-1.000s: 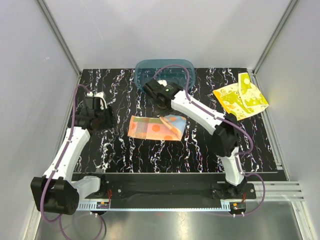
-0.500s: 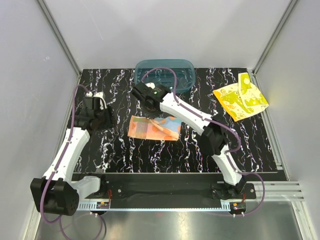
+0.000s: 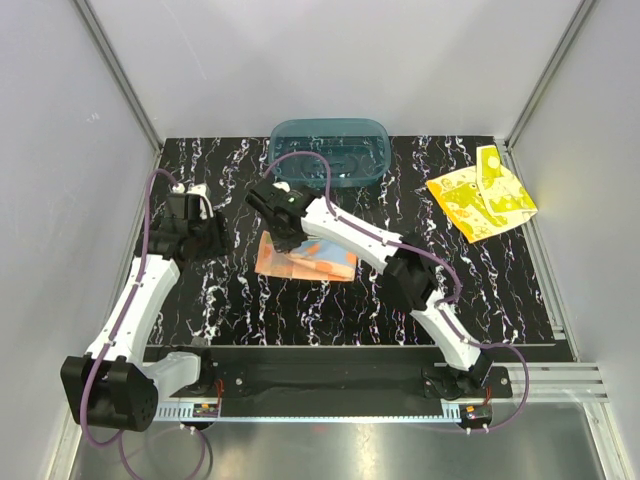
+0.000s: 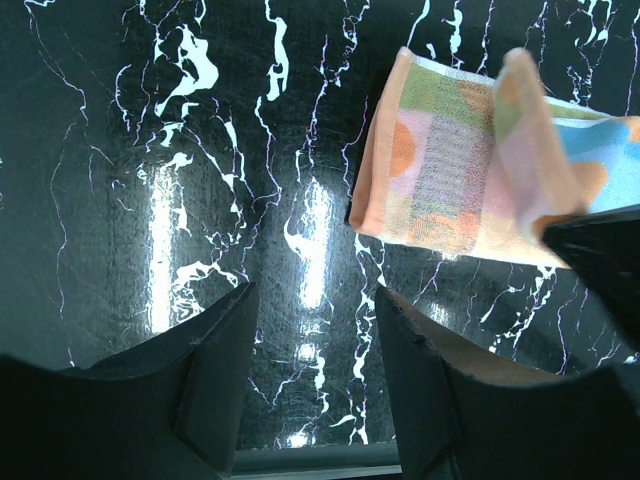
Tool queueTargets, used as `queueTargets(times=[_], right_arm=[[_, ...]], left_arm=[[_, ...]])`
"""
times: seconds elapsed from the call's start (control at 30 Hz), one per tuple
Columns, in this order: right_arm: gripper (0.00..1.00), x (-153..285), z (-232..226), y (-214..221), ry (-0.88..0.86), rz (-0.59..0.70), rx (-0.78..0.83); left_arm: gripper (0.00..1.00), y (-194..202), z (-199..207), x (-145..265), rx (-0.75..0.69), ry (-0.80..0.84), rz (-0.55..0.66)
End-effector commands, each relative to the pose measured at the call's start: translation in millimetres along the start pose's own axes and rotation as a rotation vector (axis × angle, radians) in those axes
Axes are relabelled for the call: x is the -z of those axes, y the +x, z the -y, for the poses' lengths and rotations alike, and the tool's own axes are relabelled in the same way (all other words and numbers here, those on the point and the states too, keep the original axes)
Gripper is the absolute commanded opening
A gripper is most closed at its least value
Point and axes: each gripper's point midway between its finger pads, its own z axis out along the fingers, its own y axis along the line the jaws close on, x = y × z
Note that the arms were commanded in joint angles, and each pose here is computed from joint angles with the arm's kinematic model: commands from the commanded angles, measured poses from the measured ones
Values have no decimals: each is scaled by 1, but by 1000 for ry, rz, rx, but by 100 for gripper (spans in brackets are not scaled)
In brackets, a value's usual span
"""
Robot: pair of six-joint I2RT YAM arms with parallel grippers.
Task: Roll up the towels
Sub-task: Fold the towel
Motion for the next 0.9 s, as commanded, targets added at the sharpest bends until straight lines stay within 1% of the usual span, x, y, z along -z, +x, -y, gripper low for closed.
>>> queueTargets(times=[0.0,0.07,0.13,0.2,0.23,0.27,0.3,0.4,0.43,0.5,0.53,0.6,0.63,0.67,0.73,0.77,0.8,0.83,0.87], right_arm=[[8,-8,-33,5,-103,5,34],[11,-19,-46,11,-147,0,53],[11,-26,-52,12,-171,0,55],[16,-37,-57,11,-185,5,53],[21,-38,-61,12,-200,1,52],[35,-42,-64,11,-217,6,48],[42,-42,-67,13,-232,4,51],[61,-43,-71,10,-265,24,60],[65,-41,-71,8,-264,39,76],[72,-29,-69,-2,-260,76,90],[74,-24,-62,-9,-232,100,93],[78,4,-57,-27,-236,163,85],[83,13,-51,-35,-229,190,75],[86,34,-46,-43,-244,220,63],[93,53,-31,-55,-262,249,23],[94,71,-19,-57,-267,265,8],[94,78,-10,-57,-266,267,-9],[95,69,10,-48,-237,234,-37],[95,88,24,-49,-238,258,-63]], left_arm=[[55,-8,-1,3,-6,-12,41],[55,-8,-2,3,-5,-16,39],[56,-8,-1,3,-4,-13,38],[56,-6,-2,2,-2,-16,33],[56,-6,-3,1,-2,-20,32],[56,-6,-4,1,-2,-25,31],[56,-5,-4,1,0,-29,29],[56,-4,-6,-2,5,-39,19],[56,-4,-6,-2,6,-40,17],[56,-5,-11,-4,9,-72,17],[56,-6,-12,-5,11,-76,15],[56,-8,-12,-7,14,-83,13],[56,-10,-12,-8,16,-86,10],[55,-11,-12,-8,14,-90,10],[55,-14,-9,-9,22,-79,9],[55,-16,-5,-9,24,-58,8],[55,-18,-2,-9,24,-50,12],[55,-19,6,-10,22,-12,3],[55,-20,14,-12,14,25,-4]])
